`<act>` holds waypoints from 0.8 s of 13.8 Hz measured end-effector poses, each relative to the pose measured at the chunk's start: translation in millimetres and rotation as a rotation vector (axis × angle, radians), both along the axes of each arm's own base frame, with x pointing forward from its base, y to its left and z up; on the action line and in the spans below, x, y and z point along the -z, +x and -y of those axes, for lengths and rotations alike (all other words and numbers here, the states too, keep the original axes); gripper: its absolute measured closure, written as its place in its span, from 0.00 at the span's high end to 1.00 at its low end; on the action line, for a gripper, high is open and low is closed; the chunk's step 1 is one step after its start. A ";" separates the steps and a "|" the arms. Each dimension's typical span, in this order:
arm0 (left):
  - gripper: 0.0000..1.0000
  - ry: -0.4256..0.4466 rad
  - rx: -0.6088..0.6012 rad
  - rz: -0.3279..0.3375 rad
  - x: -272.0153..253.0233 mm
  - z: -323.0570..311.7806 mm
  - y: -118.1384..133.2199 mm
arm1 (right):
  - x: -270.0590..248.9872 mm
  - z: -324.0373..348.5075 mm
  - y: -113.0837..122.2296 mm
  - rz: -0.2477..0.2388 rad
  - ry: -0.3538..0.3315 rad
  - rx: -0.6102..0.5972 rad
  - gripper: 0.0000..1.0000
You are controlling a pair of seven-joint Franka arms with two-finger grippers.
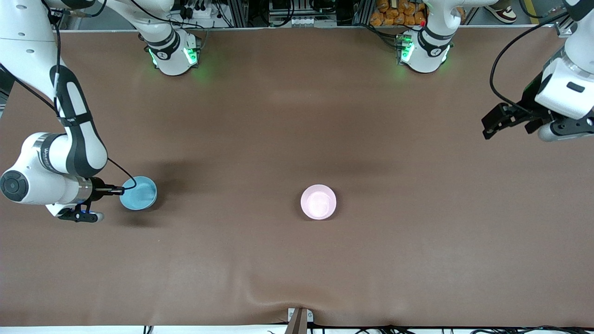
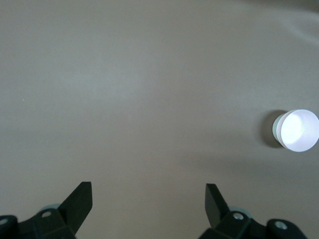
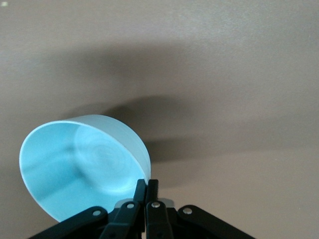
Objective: Stack pink and blue bowls on white bowl
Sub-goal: 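Grasp the blue bowl rim with the right gripper while the left gripper withdraws, then carry the blue bowl with the right gripper onto the pink bowl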
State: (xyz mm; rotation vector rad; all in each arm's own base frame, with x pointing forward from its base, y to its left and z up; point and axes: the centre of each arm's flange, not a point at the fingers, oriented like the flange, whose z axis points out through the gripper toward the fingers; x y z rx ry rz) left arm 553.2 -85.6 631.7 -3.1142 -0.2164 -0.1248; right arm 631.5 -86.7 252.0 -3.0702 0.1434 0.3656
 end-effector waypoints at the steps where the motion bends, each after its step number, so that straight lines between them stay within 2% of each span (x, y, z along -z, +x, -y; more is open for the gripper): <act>1: 1.00 -0.002 -0.005 0.000 -1.7 -2.5 -3.0 | -11.9 -8.8 1.2 0.000 0.011 0.000 0.02; 5: 1.00 -0.002 0.005 0.007 -5.0 2.6 -5.9 | -66.7 -72.0 3.1 0.023 0.164 0.055 0.02; 11: 1.00 -0.001 0.005 -0.020 10.9 3.2 2.8 | -95.8 -230.1 2.2 0.005 0.250 0.266 0.02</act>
